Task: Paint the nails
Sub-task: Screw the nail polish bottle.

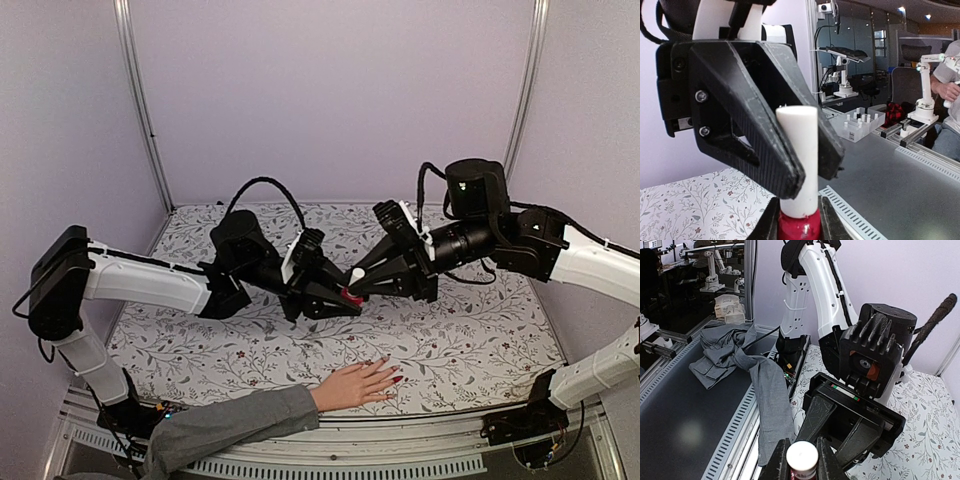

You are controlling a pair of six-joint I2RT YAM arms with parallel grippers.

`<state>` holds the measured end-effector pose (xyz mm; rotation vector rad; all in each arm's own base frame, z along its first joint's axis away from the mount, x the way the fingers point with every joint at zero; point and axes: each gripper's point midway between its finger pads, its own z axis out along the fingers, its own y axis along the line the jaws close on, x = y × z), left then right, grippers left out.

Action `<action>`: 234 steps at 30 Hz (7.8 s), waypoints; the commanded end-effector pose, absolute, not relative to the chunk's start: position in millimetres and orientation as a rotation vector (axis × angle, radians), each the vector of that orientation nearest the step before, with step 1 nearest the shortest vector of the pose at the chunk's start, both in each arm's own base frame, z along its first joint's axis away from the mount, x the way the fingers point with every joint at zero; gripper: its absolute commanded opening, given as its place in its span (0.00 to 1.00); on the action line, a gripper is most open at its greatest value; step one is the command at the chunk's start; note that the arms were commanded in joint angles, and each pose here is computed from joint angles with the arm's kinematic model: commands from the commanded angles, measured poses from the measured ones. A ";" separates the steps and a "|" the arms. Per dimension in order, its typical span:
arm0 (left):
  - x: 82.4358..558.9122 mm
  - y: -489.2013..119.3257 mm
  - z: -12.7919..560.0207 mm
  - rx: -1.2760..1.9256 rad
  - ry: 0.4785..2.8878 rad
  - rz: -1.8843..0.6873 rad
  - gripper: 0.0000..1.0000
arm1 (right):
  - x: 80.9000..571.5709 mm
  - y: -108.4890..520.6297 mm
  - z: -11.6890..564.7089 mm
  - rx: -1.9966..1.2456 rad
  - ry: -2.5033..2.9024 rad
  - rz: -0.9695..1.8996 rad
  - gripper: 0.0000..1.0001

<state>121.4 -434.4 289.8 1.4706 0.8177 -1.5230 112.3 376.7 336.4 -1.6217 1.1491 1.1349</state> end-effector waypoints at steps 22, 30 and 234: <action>217.7 -424.2 326.6 0.975 1.028 -0.994 0.00 | 179.6 393.3 335.5 -1.290 1.452 0.958 0.00; 245.6 -417.7 332.9 0.782 1.092 -0.767 0.00 | 205.9 399.5 329.1 -1.188 1.540 0.882 0.00; 178.4 -415.1 333.0 1.108 0.906 -1.205 0.00 | 147.3 398.3 347.8 -1.469 1.330 1.058 0.00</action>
